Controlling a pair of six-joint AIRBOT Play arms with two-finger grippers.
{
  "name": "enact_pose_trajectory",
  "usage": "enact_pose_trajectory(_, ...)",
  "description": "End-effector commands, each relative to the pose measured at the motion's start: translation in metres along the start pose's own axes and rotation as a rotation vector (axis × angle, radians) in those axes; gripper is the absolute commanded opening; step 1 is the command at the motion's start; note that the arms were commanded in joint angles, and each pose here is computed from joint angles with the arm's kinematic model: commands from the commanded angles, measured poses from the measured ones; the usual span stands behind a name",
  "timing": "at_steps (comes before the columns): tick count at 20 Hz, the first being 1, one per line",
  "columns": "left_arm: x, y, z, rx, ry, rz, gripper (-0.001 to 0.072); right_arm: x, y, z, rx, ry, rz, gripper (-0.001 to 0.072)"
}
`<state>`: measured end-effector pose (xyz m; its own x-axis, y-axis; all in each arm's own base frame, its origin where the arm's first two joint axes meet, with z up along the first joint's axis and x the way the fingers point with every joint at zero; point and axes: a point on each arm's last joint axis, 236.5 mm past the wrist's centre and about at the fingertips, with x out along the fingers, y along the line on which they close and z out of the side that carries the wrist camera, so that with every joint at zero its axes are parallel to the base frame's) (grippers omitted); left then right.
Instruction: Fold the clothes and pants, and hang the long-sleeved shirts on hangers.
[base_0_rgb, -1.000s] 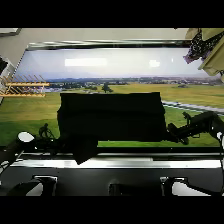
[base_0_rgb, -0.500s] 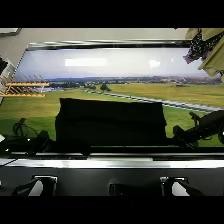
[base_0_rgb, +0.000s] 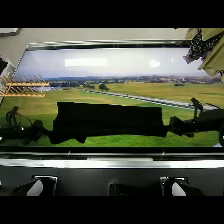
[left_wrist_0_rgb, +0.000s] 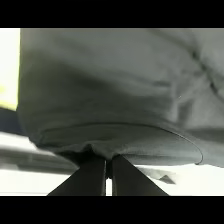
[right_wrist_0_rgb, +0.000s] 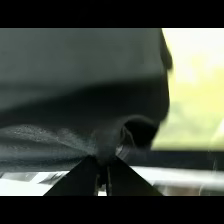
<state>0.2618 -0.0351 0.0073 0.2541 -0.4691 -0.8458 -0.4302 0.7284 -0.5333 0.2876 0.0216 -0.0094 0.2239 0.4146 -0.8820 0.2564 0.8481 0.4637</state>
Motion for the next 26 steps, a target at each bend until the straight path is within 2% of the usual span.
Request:
enact_pose_trajectory(1, 0.014, -0.017, 0.043, 0.075, 0.035, 0.009, 0.0012, 0.025, -0.005, 0.042, -0.038, -0.104, -0.067, 0.0027)
enact_pose_trajectory(6, 0.057, -0.052, 0.096, 0.216, 0.109, 0.065, 0.0013, 0.048, -0.01, 0.081, -0.034, -0.103, -0.053, 0.0027)
enact_pose_trajectory(12, 0.092, -0.078, 0.152, 0.195, 0.109, 0.061, 0.0013, 0.064, -0.007, 0.131, -0.051, -0.114, -0.031, 0.003)
enact_pose_trajectory(14, 0.108, -0.076, 0.155, 0.18, 0.132, 0.068, 0.0014, 0.079, -0.013, 0.132, -0.028, -0.095, -0.028, 0.008)
enact_pose_trajectory(15, 0.117, -0.074, 0.153, 0.177, 0.148, 0.073, 0.0014, 0.086, -0.016, 0.131, -0.021, -0.082, -0.027, 0.0081)
enact_pose_trajectory(16, 0.124, -0.071, 0.151, 0.174, 0.164, 0.078, 0.0019, 0.092, -0.018, 0.13, -0.007, -0.069, -0.022, 0.0135)
enact_pose_trajectory(17, 0.128, -0.07, 0.15, 0.174, 0.172, 0.081, 0.0047, 0.097, -0.018, 0.128, 0.006, -0.059, -0.011, 0.0287)
enact_pose_trajectory(18, 0.128, -0.071, 0.151, 0.174, 0.167, 0.079, 0.0179, 0.097, -0.015, 0.126, 0.014, -0.049, 0.003, 0.0429)
enact_pose_trajectory(19, 0.124, -0.074, 0.154, 0.181, 0.155, 0.076, 0.0287, 0.092, -0.012, 0.125, 0.008, -0.037, 0.01, 0.0513)
enact_pose_trajectory(21, 0.104, -0.086, 0.162, 0.202, 0.119, 0.061, 0.0303, 0.067, -0.01, 0.128, -0.006, -0.03, 0.025, 0.0559)
enact_pose_trajectory(23, 0.076, -0.102, 0.169, 0.242, 0.075, 0.048, 0.0304, 0.039, -0.021, 0.135, 0.015, -0.061, 0.032, 0.0568)
enact_pose_trajectory(24, 0.061, -0.109, 0.171, 0.268, 0.049, 0.055, 0.0364, 0.031, -0.031, 0.134, 0.038, -0.06, 0.034, 0.0614)
enact_pose_trajectory(26, 0.036, -0.116, 0.173, 0.314, -0.008, 0.088, 0.0687, 0.026, -0.046, 0.125, 0.062, -0.024, 0.05, 0.0622)
